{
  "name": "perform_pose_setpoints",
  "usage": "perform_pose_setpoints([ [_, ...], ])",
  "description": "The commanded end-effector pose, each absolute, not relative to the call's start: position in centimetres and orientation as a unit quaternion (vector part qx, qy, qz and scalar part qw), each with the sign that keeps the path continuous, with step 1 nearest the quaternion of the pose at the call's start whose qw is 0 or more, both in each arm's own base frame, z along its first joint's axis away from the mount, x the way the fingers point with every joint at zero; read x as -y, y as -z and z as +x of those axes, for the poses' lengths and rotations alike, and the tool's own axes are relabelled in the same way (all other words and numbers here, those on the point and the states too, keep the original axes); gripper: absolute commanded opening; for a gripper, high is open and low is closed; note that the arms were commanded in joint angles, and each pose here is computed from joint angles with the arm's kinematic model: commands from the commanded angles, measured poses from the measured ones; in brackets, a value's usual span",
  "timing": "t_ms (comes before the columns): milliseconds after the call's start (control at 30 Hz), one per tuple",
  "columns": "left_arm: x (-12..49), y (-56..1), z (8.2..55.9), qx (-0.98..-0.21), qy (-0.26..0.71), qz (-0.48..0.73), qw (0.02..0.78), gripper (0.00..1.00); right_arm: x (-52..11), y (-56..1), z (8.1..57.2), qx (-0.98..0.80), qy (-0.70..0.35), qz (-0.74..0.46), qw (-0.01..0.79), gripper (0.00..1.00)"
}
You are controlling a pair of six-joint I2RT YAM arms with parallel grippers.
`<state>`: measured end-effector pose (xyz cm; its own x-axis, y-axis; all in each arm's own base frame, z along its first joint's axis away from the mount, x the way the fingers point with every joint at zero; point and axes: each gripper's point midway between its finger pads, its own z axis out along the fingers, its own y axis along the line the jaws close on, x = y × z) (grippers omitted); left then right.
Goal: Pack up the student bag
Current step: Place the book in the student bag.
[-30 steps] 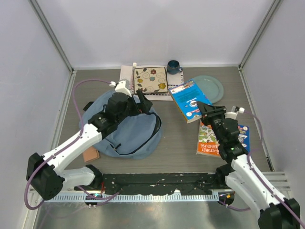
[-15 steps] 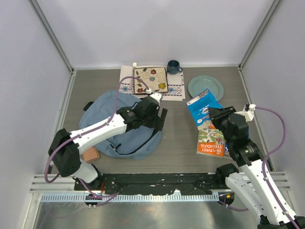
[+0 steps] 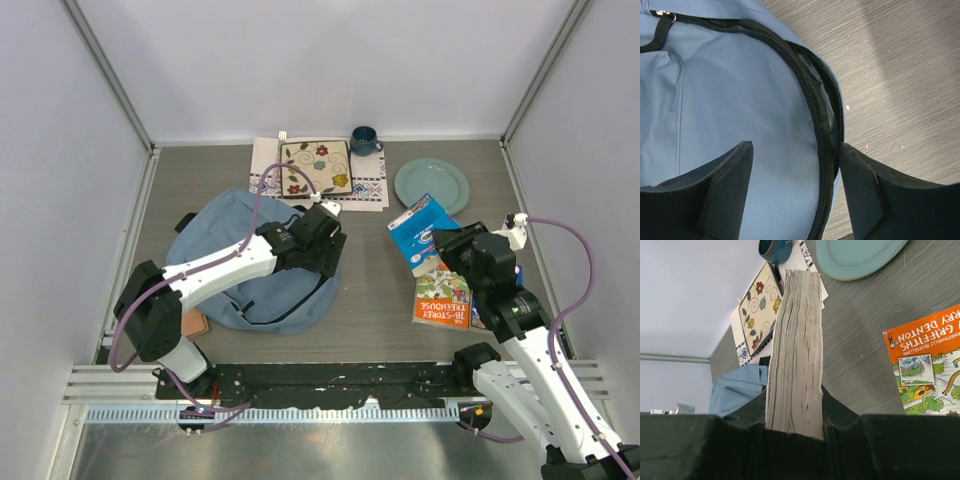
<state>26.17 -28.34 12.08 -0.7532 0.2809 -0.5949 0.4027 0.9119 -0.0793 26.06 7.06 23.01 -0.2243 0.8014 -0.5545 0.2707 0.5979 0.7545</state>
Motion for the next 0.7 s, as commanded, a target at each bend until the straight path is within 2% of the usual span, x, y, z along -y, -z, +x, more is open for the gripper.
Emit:
perform_pose_setpoints([
  [0,28.7,-13.2,26.7,-0.927,0.103,0.181,0.312,0.7,-7.4,-27.7,26.9,-0.695,-0.306,0.355,0.546,0.01],
  [67,28.6,-13.0,26.7,-0.929,0.096,0.182,0.308,0.67,-7.5,-27.6,27.0,-0.696,-0.307,0.353,0.544,0.01],
  [100,28.5,-12.9,26.7,-0.929,0.094,0.182,0.308,0.6,-7.6,-27.4,27.0,-0.698,-0.306,0.353,0.543,0.01],
  [167,28.5,-12.9,26.6,-0.93,0.093,0.183,0.306,0.53,-7.7,-27.5,27.0,-0.698,-0.308,0.353,0.541,0.01],
  [200,28.5,-12.9,26.7,-0.929,0.094,0.181,0.307,0.46,-7.7,-27.5,27.0,-0.698,-0.308,0.353,0.541,0.01],
  [400,28.4,-13.5,26.9,-0.926,0.096,0.177,0.318,0.22,-7.9,-27.1,27.0,-0.703,-0.308,0.35,0.536,0.01],
  [667,26.7,-15.7,27.9,-0.918,0.065,0.157,0.359,0.14,-9.5,-27.6,27.0,-0.722,-0.329,0.302,0.528,0.01],
])
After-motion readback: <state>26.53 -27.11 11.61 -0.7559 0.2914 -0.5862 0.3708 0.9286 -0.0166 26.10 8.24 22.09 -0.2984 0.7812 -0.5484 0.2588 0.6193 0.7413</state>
